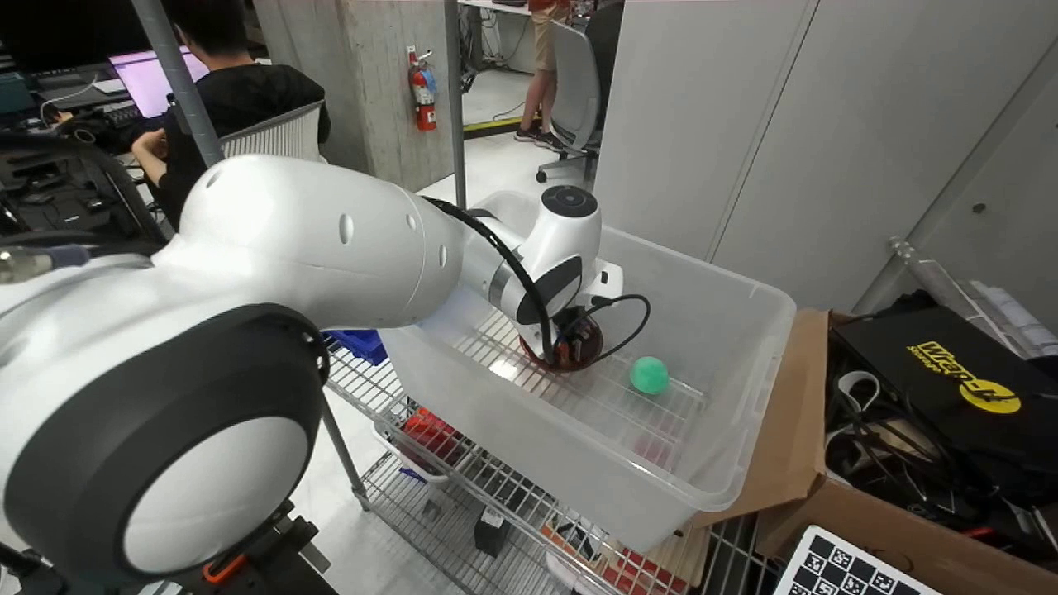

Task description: Remove the cube from the red bowl that is in the bucket and put the cube in the bucket

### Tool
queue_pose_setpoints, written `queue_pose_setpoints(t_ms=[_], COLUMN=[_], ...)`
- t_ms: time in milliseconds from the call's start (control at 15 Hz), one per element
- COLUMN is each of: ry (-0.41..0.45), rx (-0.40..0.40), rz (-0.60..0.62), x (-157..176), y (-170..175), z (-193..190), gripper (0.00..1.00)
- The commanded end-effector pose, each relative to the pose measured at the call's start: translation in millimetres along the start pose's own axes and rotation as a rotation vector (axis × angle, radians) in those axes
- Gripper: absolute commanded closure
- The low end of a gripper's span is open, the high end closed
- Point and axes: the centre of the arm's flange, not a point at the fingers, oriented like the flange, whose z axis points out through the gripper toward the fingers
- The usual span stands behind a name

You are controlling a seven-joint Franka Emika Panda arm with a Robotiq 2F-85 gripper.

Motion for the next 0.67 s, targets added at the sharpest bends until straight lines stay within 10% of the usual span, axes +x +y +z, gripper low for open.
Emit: queue_pose_setpoints(t_ms=[0, 600], ry=[-0.006, -0.023], rx=[-0.045, -0.048], rz=[0.001, -0.026], x=[27, 29], y=[-9, -17], z=[17, 3], gripper=[0.43, 1.00])
